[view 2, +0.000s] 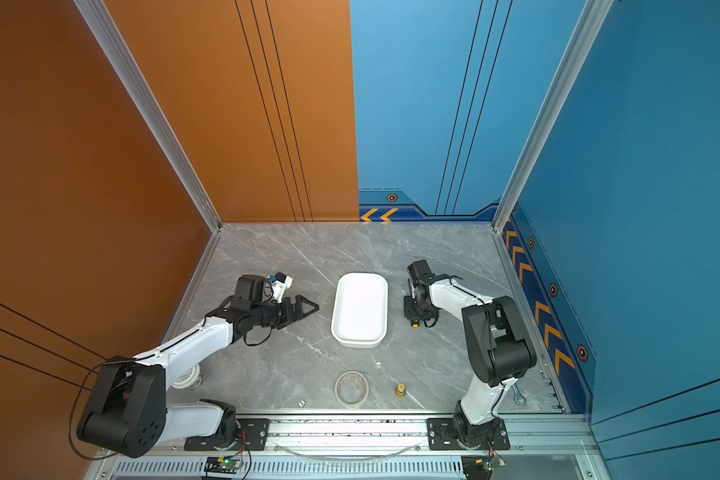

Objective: Put the screwdriver in the bin
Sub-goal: 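Lower the right gripper and close it on the screwdriver handle, then lift the screwdriver with the right gripper and carry it over the bin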

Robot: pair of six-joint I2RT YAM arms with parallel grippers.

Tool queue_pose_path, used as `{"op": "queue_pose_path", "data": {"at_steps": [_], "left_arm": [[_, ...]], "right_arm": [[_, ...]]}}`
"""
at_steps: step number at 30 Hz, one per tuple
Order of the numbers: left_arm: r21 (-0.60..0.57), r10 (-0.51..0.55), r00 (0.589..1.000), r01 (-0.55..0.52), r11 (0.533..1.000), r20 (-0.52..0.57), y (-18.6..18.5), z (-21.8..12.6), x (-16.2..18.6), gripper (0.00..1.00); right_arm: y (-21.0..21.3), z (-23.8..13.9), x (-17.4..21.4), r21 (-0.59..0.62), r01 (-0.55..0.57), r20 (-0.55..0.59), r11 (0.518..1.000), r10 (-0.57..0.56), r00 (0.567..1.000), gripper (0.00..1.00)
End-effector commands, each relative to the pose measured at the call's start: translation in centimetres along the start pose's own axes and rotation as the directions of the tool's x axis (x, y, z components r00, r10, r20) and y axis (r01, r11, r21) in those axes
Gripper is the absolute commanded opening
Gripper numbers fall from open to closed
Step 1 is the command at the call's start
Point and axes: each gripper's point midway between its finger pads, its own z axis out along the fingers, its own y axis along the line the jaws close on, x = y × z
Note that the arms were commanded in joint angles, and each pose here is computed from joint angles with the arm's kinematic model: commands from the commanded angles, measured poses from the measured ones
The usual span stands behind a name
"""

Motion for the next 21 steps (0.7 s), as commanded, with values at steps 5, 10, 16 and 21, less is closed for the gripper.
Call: {"op": "queue_pose_path", "data": {"at_steps": [5,10,16,21], "left_arm": [[0.121,0.007,1.0,-0.007,0.993,0.002,-2.0,0.3,-0.7,0.98],[0.157,-0.013,1.0,0.012,0.987,0.004,-1.8,0.9,-1.2,0.98],[0.165,-0.016,1.0,0.018,0.986,-0.016,-1.4,1.5,-1.2,0.98],[0.158,-0.019,1.0,0.019,0.987,0.0,-0.9,1.2,-1.6,0.98]], "right_arm": [[1.9,-6.6,-0.7,-0.135,-0.062,0.123,0.989,0.078,0.989,0.0],[5.9,-10.1,-0.8,-0.278,-0.034,0.205,0.96,0.094,0.974,0.0],[12.2,-12.0,0.7,-0.431,0.002,0.228,0.902,0.107,0.968,0.0],[14.4,-10.7,1.2,-0.457,-0.025,0.241,0.889,0.151,0.959,0.0]]}}
